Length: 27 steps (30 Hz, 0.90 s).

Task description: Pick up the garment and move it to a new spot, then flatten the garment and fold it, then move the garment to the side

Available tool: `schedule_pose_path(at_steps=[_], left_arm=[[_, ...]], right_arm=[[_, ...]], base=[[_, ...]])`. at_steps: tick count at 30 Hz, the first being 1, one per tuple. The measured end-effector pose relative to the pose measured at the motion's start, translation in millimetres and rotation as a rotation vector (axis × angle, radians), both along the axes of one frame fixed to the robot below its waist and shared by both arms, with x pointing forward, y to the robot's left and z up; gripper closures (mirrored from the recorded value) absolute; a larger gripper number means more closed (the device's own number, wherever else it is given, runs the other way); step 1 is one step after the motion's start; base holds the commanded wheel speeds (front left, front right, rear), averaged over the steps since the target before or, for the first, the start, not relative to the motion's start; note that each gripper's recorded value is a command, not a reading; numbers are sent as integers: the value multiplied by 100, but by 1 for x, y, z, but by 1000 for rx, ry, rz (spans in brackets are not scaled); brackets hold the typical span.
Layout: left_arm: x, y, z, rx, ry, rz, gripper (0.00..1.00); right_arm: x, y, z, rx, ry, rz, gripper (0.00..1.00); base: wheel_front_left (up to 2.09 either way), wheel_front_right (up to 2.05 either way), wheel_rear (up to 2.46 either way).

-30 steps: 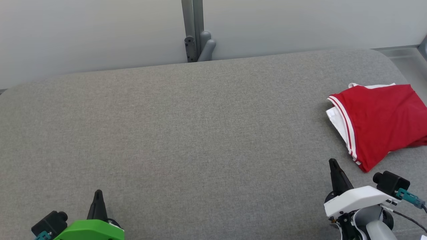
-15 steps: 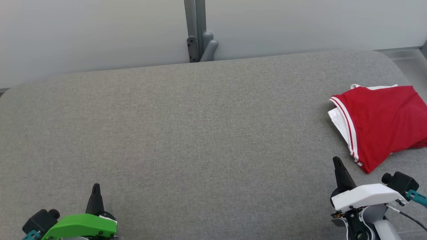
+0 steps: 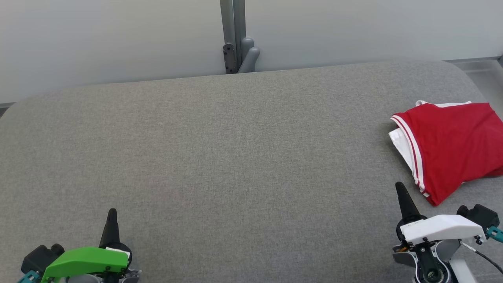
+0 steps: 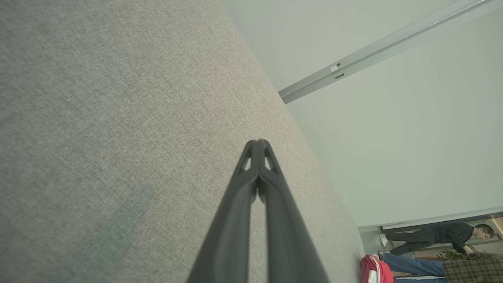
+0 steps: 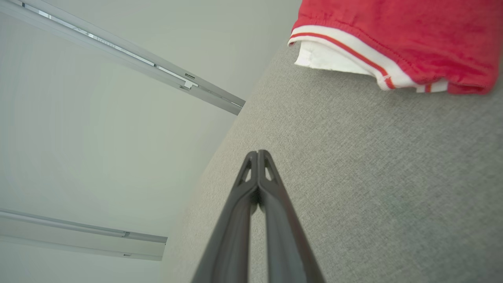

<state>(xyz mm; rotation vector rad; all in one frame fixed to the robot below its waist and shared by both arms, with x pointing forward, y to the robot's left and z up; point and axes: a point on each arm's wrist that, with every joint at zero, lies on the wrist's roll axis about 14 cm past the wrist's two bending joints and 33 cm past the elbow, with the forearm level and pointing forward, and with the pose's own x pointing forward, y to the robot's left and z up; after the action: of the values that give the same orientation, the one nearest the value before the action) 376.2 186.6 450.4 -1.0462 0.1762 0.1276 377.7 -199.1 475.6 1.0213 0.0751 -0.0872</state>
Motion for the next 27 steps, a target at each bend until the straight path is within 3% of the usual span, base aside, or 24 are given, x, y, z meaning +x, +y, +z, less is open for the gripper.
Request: schedule_pose_path(at_steps=[27], left_arm=[[7,5,23,-257,-79,27,100]], right_arm=[[5,-1,12,270,-40,-10,100]], base=[[0,0,0]])
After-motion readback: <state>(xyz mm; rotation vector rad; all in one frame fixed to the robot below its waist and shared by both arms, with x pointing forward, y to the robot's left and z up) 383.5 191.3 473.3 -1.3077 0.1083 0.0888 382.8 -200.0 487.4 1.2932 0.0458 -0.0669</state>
